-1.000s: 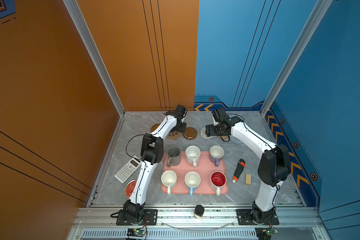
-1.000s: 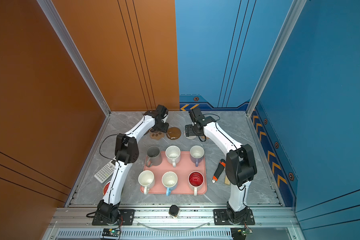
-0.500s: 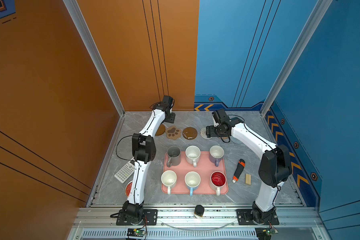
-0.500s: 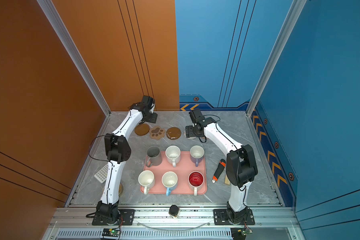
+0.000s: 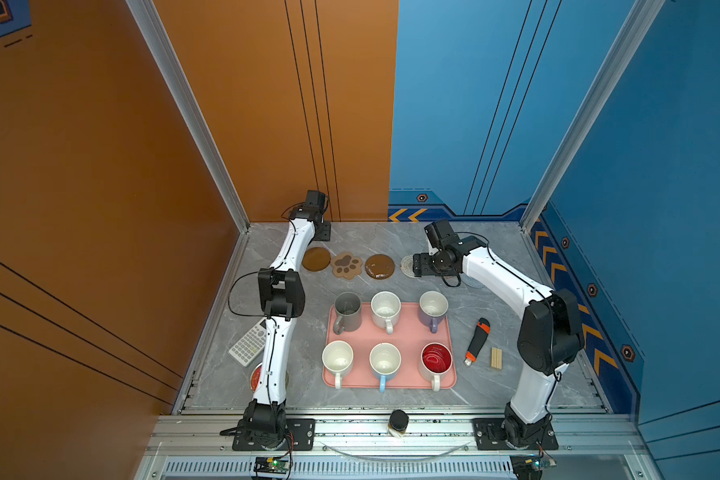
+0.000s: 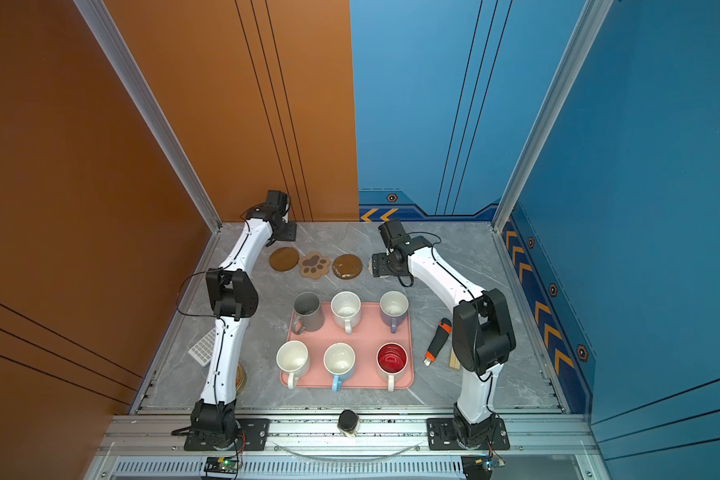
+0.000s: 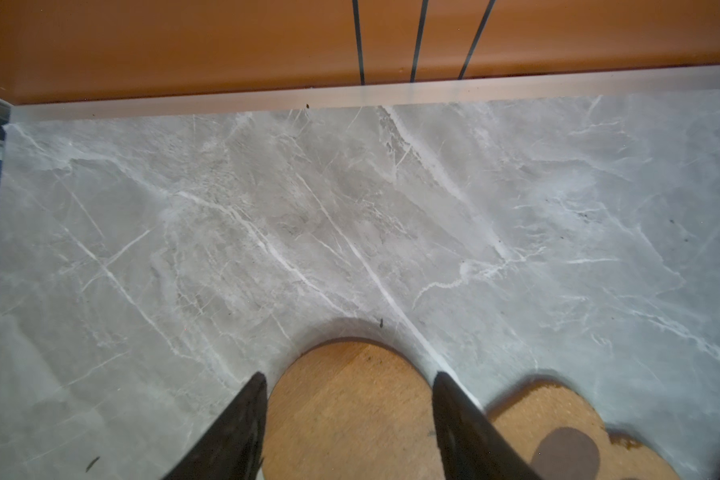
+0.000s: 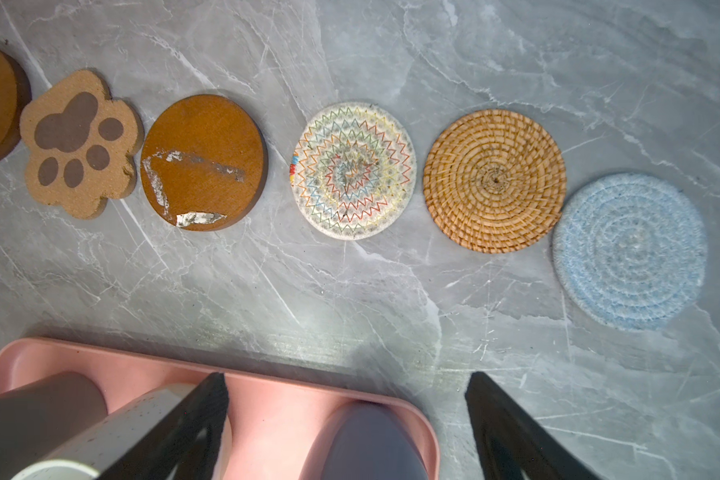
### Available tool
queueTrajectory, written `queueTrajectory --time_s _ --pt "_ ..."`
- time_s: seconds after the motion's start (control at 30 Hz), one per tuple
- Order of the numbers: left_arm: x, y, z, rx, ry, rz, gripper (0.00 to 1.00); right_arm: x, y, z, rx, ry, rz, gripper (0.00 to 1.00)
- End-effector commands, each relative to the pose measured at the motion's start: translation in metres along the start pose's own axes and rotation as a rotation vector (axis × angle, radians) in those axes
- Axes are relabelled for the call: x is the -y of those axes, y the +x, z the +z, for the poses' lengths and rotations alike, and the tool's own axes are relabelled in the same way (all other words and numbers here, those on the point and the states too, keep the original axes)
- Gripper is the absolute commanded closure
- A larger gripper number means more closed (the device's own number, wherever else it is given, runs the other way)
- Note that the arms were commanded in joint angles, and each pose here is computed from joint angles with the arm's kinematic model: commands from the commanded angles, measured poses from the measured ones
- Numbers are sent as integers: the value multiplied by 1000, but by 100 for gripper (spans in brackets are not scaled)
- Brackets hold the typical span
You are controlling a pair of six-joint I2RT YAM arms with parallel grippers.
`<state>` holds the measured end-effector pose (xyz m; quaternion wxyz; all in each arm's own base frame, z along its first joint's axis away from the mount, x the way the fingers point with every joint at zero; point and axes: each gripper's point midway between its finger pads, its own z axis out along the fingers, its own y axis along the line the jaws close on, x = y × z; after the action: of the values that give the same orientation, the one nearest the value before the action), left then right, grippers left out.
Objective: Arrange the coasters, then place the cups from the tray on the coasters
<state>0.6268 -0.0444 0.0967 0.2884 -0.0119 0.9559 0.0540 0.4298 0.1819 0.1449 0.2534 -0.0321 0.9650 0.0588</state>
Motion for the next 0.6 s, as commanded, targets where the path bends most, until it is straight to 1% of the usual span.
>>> queueTrajectory --time_s 0.0,0.3,0.57 --pt "0 3 14 -8 6 -37 36 4 -2 -10 22 -2 33 11" --pt "-6 14 36 -28 0 -96 37 4 -1 -4 10 -1 42 12" --pt "-8 12 42 -23 40 -142 37 6 4 0 -2 6 47 12"
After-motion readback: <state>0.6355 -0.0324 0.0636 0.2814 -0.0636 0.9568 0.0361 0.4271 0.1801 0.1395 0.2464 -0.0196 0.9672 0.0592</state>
